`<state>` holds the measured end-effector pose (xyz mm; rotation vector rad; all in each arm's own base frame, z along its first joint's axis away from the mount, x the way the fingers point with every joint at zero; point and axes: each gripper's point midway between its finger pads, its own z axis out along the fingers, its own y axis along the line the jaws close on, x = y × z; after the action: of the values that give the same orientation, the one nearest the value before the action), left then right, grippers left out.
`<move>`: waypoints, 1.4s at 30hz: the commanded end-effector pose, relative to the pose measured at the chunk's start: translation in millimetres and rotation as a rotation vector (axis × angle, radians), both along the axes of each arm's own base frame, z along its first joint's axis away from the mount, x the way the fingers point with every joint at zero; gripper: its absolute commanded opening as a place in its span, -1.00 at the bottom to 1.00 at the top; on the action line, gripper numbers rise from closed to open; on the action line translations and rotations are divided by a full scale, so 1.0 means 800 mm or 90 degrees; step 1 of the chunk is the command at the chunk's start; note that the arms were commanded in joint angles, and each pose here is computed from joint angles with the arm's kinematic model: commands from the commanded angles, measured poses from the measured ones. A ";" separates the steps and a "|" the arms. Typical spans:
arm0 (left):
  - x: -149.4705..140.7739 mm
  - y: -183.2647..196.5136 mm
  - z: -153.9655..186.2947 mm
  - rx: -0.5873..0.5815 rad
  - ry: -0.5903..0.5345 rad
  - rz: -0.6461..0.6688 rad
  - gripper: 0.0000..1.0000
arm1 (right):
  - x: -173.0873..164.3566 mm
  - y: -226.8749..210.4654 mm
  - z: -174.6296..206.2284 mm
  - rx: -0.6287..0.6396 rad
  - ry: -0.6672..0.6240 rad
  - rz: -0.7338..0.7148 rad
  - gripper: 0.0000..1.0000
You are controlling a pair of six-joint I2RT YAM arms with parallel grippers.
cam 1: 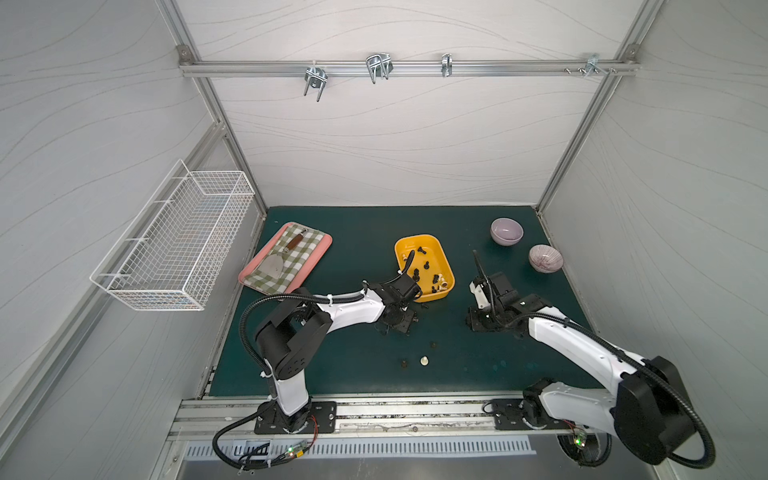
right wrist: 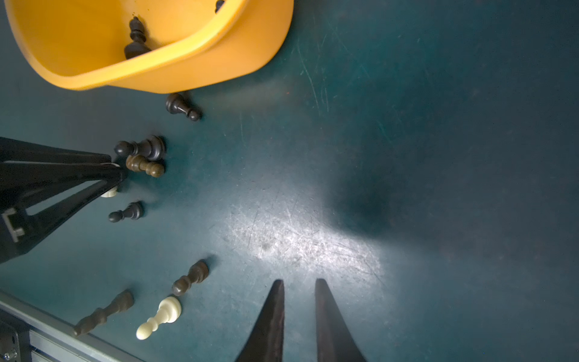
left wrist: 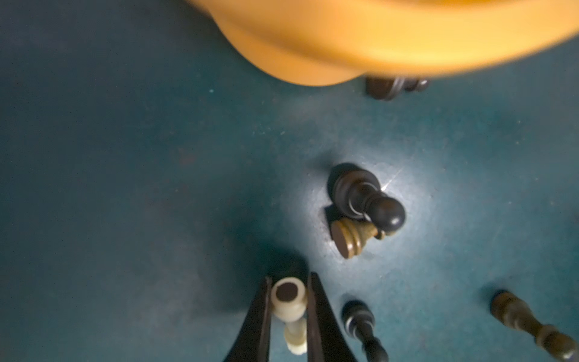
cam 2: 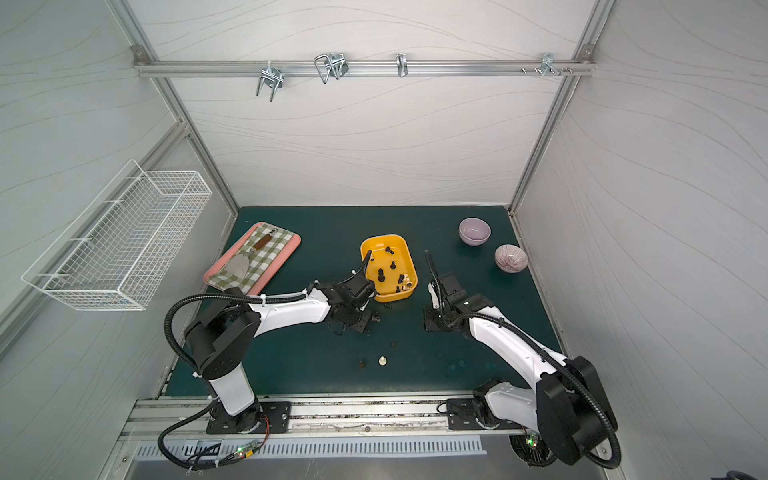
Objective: Put the chess pieces into the storage box
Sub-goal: Pick up the chess piece at the center of the board, then place the chess piece in the storage box.
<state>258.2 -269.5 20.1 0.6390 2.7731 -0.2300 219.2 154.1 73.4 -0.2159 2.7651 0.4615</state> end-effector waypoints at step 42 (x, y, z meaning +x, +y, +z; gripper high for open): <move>0.291 -0.069 0.113 -0.134 -0.148 0.017 -0.60 | -0.018 -0.016 0.027 0.000 -0.015 -0.027 -0.58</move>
<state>479.0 -320.6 106.7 0.5240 2.5187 -0.3954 208.2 144.1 91.2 -0.1839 2.7353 0.4556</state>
